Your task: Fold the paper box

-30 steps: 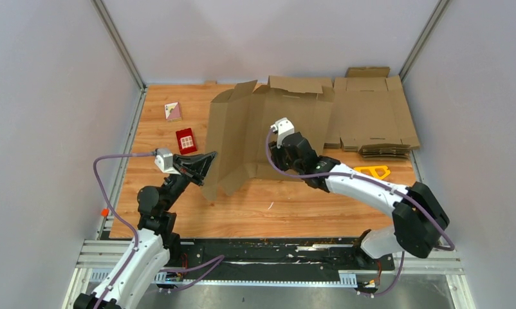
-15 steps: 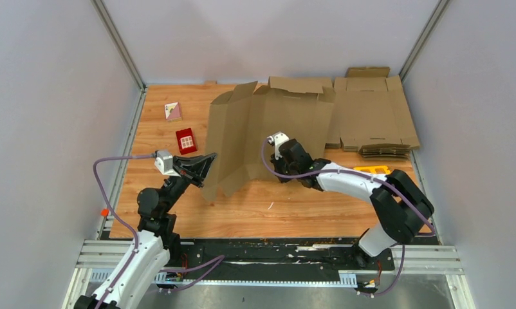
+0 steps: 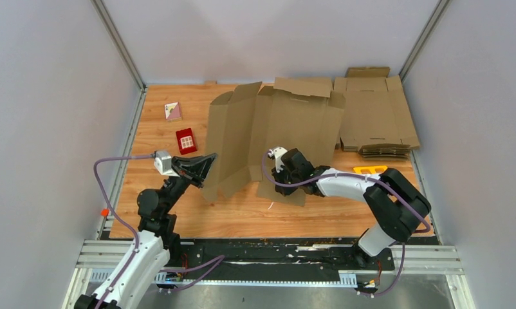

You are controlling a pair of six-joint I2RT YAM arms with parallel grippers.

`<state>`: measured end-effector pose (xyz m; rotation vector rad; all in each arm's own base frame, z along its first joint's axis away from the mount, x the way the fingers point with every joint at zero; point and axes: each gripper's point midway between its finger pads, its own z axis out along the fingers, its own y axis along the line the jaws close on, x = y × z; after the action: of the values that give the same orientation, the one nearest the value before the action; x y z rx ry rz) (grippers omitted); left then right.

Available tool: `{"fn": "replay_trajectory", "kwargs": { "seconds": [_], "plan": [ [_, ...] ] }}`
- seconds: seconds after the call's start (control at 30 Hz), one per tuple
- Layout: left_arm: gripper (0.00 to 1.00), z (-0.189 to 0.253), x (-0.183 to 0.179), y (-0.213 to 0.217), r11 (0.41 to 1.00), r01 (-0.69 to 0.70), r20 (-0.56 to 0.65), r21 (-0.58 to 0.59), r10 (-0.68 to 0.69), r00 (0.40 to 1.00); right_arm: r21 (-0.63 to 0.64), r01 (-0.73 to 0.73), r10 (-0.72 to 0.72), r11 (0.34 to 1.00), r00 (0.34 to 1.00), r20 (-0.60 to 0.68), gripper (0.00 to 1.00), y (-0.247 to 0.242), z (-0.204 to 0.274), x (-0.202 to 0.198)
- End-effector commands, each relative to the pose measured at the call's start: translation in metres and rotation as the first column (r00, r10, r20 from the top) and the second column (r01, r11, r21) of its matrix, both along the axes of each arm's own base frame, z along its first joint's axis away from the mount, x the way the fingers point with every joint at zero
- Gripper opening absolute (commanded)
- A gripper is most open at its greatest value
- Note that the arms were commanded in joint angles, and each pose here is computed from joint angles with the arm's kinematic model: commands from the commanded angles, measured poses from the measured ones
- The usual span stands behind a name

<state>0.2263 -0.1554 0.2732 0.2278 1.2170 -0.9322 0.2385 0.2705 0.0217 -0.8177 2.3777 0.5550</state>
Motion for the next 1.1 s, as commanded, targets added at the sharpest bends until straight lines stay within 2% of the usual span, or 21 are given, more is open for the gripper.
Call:
{"fn": "replay_trajectory", "kwargs": {
  "seconds": [0.0, 0.3, 0.4, 0.63, 1.07],
  "plan": [
    [0.00, 0.016, -0.011, -0.005, 0.995, 0.065, 0.035, -0.070, -0.063, 0.997, -0.028, 0.014, -0.014, 1.000, 1.000, 0.002, 0.00, 0.001, -0.008, 0.006],
    [0.00, 0.014, -0.014, -0.010, 0.966, 0.130, -0.082, -0.223, -0.152, 0.985, -0.016, 0.046, -0.046, 0.999, 0.998, 0.035, 0.00, 0.000, -0.002, 0.013],
    [0.00, 0.000, -0.016, -0.014, 0.961, 0.150, -0.104, -0.233, -0.178, 0.979, -0.014, 0.058, -0.057, 0.998, 0.998, 0.041, 0.00, 0.000, 0.000, 0.014],
    [0.00, -0.038, -0.020, -0.024, 0.972, 0.188, -0.192, -0.138, -0.213, 0.958, -0.055, 0.144, -0.139, 0.988, 0.987, 0.083, 0.00, -0.014, 0.000, 0.024],
    [0.00, -0.079, -0.029, -0.041, 0.968, 0.236, -0.350, 0.086, -0.193, 0.917, -0.092, 0.226, -0.215, 0.970, 0.970, 0.112, 0.00, -0.025, -0.001, 0.032]
  ]
}}
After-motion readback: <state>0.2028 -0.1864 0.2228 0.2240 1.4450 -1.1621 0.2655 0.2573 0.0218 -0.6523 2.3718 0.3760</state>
